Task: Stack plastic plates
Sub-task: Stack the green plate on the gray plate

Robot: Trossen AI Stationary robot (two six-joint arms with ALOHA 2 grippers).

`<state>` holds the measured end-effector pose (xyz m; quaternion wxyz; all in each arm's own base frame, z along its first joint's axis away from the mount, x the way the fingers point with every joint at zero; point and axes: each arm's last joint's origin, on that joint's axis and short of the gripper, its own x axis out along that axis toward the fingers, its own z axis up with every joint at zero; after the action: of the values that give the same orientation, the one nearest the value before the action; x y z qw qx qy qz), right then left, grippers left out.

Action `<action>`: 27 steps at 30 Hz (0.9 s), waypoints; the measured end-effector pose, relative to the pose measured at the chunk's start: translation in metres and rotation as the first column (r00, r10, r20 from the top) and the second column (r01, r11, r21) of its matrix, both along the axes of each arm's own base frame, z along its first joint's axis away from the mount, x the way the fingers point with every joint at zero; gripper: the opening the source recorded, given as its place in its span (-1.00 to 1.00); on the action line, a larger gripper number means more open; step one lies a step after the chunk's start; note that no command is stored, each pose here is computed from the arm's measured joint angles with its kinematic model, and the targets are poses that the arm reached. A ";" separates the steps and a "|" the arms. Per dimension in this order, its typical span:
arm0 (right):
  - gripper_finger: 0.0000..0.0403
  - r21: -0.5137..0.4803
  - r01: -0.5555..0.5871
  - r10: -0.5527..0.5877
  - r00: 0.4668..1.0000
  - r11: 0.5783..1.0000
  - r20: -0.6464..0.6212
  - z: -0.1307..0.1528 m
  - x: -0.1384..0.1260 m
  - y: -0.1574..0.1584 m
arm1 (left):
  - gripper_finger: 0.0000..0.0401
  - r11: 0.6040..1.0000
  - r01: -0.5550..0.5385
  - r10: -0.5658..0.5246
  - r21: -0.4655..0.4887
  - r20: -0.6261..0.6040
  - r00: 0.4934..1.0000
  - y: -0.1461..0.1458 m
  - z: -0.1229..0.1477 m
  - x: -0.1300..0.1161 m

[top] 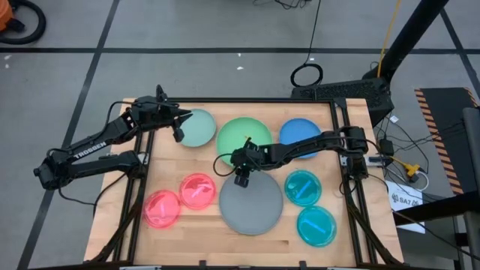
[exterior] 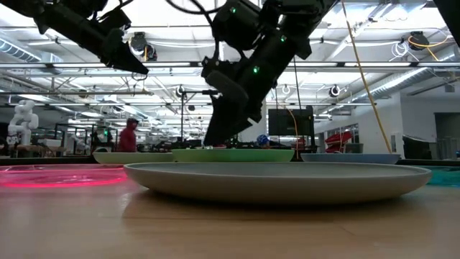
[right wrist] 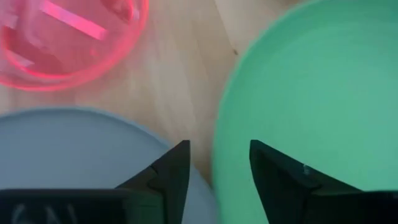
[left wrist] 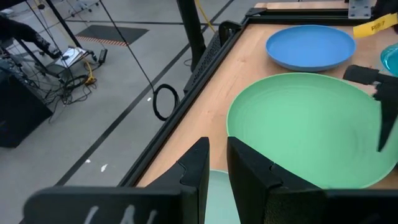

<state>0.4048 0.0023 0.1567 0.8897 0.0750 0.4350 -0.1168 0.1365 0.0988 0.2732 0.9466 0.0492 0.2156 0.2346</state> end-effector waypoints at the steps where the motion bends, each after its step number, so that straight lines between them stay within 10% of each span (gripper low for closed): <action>1: -0.19 -0.017 0.013 -0.013 1.000 1.000 -0.015 -0.002 -0.001 -0.001 | -0.68 1.000 0.000 0.000 0.000 0.000 1.000 0.000 0.000 0.000; 15: -0.37 -0.068 0.040 -0.043 0.999 0.997 -0.030 -0.010 0.001 -0.017 | -0.68 1.000 -0.003 0.003 -0.007 0.004 1.000 0.000 0.000 0.000; 27: -0.95 -0.069 0.041 -0.043 0.999 0.997 -0.029 -0.010 0.001 -0.018 | -0.68 0.999 -0.018 0.019 -0.040 0.021 1.000 0.000 0.000 0.000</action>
<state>0.4061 -0.0160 0.1464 0.8823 0.0520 0.4427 -0.1515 0.1365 0.0987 0.2731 0.9474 0.0258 0.2103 0.2397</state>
